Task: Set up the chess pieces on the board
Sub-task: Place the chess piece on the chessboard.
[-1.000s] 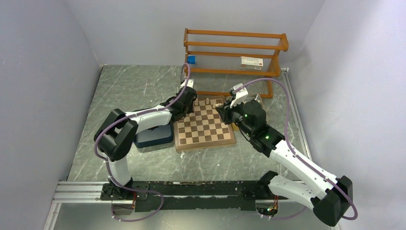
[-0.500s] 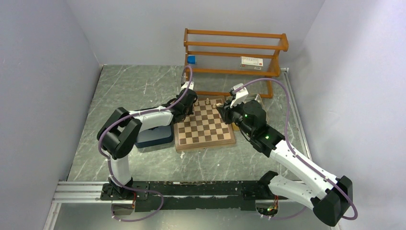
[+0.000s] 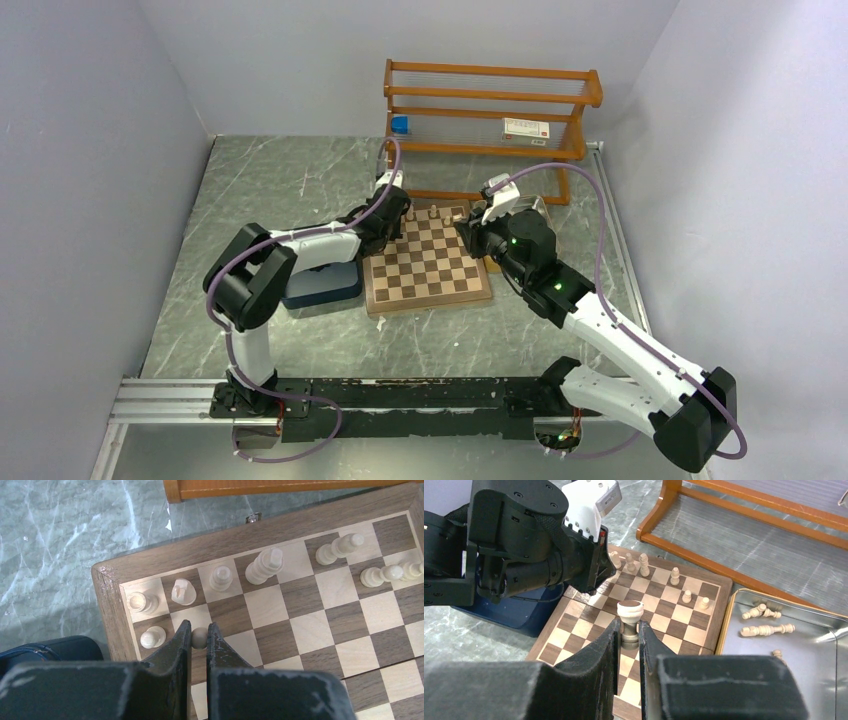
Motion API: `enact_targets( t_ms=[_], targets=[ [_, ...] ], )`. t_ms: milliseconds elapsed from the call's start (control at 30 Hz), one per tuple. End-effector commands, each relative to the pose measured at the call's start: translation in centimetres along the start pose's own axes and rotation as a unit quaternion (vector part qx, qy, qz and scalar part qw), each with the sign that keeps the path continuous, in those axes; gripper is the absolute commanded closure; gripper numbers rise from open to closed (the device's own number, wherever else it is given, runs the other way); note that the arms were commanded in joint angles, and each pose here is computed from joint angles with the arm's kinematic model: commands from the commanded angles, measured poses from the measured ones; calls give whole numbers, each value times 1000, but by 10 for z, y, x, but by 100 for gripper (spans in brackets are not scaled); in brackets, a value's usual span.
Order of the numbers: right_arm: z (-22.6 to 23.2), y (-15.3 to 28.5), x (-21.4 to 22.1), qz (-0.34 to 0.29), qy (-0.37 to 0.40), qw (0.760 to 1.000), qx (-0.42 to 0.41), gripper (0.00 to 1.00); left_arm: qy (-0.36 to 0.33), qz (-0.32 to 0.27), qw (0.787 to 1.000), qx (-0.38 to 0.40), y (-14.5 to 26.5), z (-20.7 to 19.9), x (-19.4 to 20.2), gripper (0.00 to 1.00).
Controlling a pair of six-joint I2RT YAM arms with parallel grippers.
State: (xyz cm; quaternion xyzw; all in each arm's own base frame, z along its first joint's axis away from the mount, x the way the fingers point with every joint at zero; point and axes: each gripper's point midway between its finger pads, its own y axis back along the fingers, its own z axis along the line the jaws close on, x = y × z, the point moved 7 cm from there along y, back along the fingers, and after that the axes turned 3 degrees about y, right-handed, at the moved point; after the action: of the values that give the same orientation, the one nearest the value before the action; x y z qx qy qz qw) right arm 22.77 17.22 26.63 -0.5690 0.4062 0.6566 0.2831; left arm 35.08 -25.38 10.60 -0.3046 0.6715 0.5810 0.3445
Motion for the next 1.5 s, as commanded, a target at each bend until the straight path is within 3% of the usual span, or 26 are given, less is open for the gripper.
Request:
enact_targets(
  t_ms=[0, 633, 1000, 1467],
  targets=[
    [-5, 4, 0, -2, 5, 1000, 13, 87, 0, -13, 1000, -11, -8, 4, 2, 90],
    [-7, 6, -4, -7, 7, 1000, 20, 86, -6, -9, 1000, -24, -16, 7, 10, 88],
    [-7, 7, -3, -8, 6, 1000, 20, 86, -9, -11, 1000, -27, -16, 8, 10, 77],
    [-7, 6, -2, -7, 8, 1000, 20, 86, -17, -9, 999, -38, -19, 9, 9, 79]
  ],
)
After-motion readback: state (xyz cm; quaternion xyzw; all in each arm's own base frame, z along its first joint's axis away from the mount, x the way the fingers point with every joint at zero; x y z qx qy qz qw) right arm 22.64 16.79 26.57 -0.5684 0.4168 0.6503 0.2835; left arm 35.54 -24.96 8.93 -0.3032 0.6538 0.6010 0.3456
